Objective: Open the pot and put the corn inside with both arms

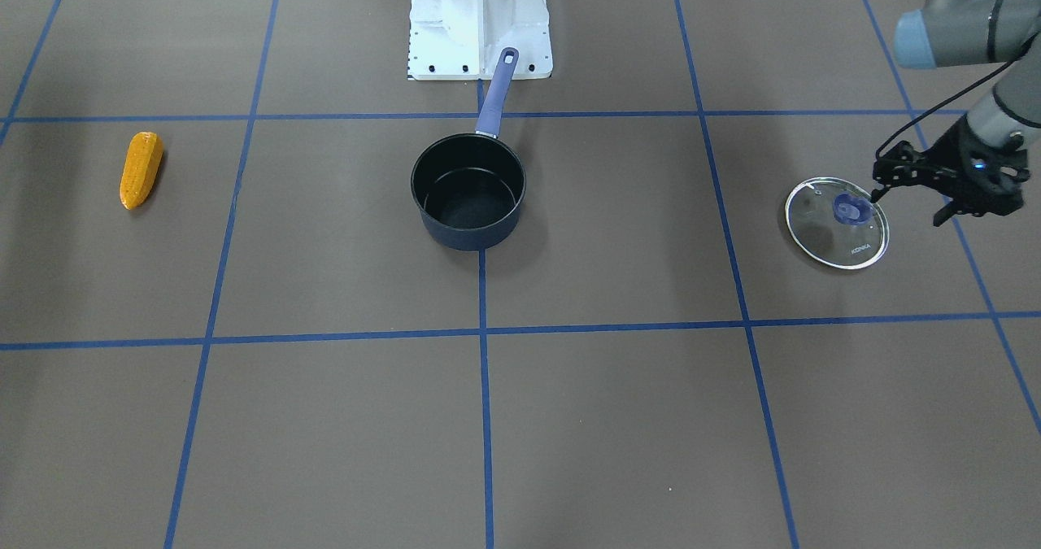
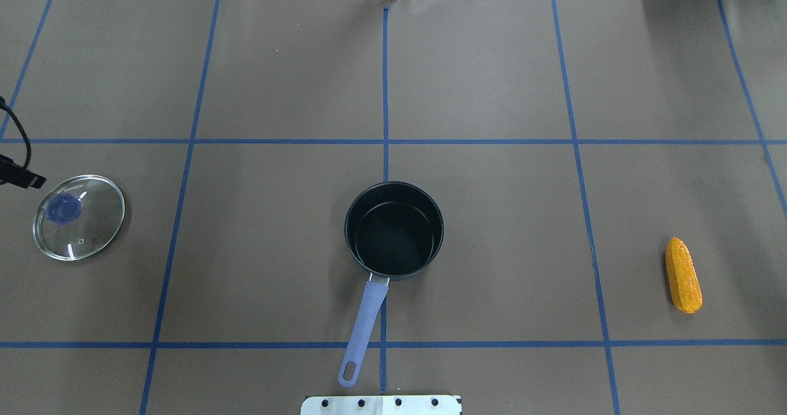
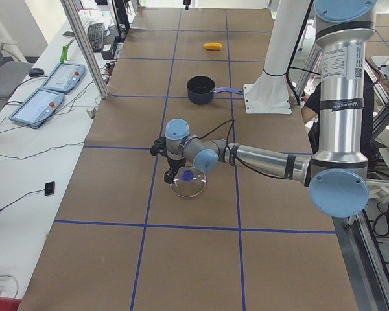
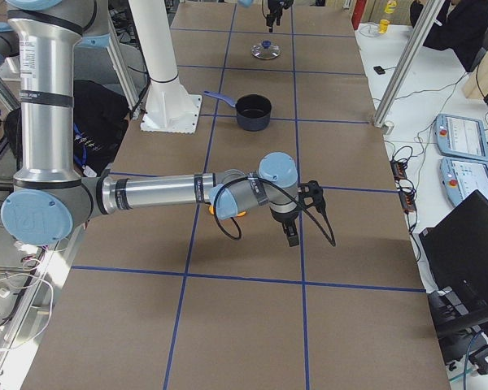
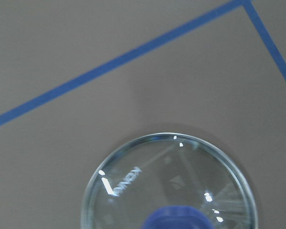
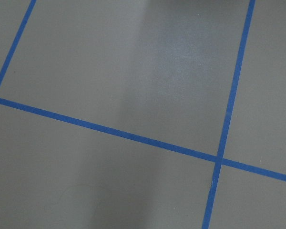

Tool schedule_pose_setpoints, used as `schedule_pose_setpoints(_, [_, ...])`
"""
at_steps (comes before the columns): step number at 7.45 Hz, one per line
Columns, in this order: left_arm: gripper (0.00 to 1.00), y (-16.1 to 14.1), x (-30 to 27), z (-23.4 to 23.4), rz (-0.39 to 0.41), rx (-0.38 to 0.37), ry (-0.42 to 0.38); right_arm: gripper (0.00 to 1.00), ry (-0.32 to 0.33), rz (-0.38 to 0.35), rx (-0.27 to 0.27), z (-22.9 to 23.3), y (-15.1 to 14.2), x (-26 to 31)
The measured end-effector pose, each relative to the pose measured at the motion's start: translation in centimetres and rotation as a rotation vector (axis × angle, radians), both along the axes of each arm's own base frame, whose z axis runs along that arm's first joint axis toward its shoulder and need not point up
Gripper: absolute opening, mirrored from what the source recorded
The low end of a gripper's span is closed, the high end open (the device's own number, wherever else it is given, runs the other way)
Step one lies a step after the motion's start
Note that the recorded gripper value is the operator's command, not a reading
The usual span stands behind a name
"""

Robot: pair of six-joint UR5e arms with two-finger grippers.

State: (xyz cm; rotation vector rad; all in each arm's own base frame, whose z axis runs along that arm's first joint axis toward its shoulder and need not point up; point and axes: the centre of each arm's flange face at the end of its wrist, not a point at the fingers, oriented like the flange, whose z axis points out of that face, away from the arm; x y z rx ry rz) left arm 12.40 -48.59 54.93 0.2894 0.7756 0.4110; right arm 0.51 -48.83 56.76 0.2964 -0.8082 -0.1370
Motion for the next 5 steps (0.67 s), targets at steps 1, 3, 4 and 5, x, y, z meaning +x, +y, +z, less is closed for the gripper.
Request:
schedule_pose_setpoints(1, [0.98,-1.4,-5.4,-0.7,-0.003,0.006,-0.038,1.00,-0.010,0.021,-0.013,-0.6,0.0,0.0])
schedule_pose_setpoints(3, [0.98,-0.8,-15.4,1.0,-0.047,-0.031,-0.079,1.00,-0.030,0.051,-0.030,-2.3,0.2,-0.6])
schedule_pose_setpoints(4, [0.98,0.6,-18.6,3.2,-0.073,-0.051,-0.080,1.00,-0.043,0.064,-0.045,-3.6,0.7,-1.6])
schedule_pose_setpoints(5, [0.98,1.7,-20.6,4.4,-0.096,-0.057,-0.062,1.00,-0.050,0.075,-0.067,-4.9,1.7,-3.2])
